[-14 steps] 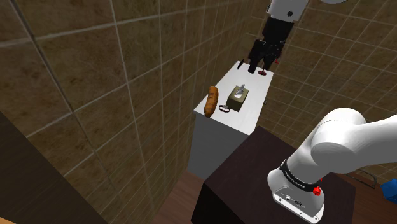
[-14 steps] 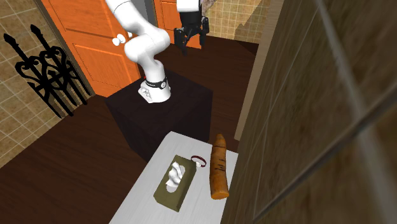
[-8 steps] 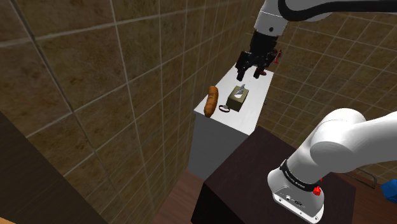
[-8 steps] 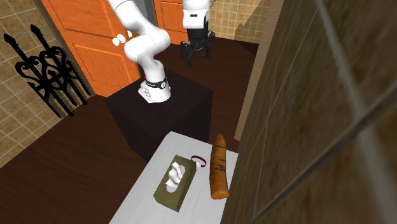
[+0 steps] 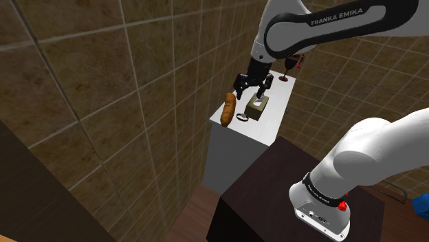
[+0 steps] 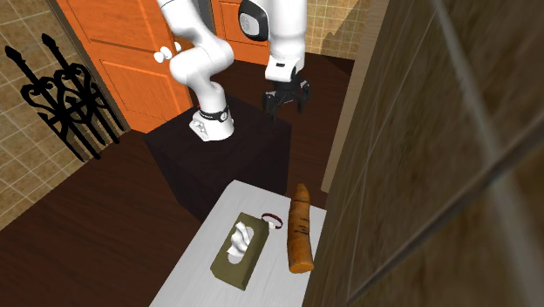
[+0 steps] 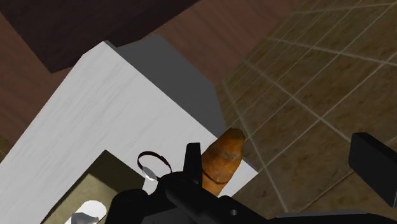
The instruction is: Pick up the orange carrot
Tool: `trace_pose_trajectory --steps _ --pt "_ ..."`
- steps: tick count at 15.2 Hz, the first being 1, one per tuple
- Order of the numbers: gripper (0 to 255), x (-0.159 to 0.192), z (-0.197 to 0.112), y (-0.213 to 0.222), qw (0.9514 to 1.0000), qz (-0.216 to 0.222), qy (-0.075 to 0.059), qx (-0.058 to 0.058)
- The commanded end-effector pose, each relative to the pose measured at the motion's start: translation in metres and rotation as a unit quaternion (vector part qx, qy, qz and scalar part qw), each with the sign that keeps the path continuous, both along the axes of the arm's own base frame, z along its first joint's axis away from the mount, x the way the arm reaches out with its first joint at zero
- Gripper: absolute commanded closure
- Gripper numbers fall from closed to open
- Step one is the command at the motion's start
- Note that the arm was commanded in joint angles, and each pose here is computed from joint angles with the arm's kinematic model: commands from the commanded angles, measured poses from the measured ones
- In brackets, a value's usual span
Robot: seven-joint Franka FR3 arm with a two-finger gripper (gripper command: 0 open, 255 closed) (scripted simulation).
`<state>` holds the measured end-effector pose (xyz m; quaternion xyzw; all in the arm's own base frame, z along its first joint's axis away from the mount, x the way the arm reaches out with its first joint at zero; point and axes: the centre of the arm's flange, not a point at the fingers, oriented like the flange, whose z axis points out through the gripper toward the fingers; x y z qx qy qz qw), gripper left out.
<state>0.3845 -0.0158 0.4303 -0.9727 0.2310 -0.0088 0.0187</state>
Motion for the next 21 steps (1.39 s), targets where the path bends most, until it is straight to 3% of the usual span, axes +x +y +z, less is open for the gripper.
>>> trace_pose_trajectory --steps 1,8,13,18,21 --pt "0 0.013 -0.023 -0.003 0.9996 -0.027 -0.002 -0.004" --pt "0 0.060 -0.100 -0.017 0.9928 -0.118 -0.006 -0.019" --pt "0 0.091 -0.154 -0.033 0.9828 -0.182 -0.008 -0.029" --pt "0 0.120 -0.208 -0.054 0.9685 -0.245 -0.011 -0.039" --pt "0 0.122 -0.222 -0.055 0.9674 -0.250 -0.011 -0.040"
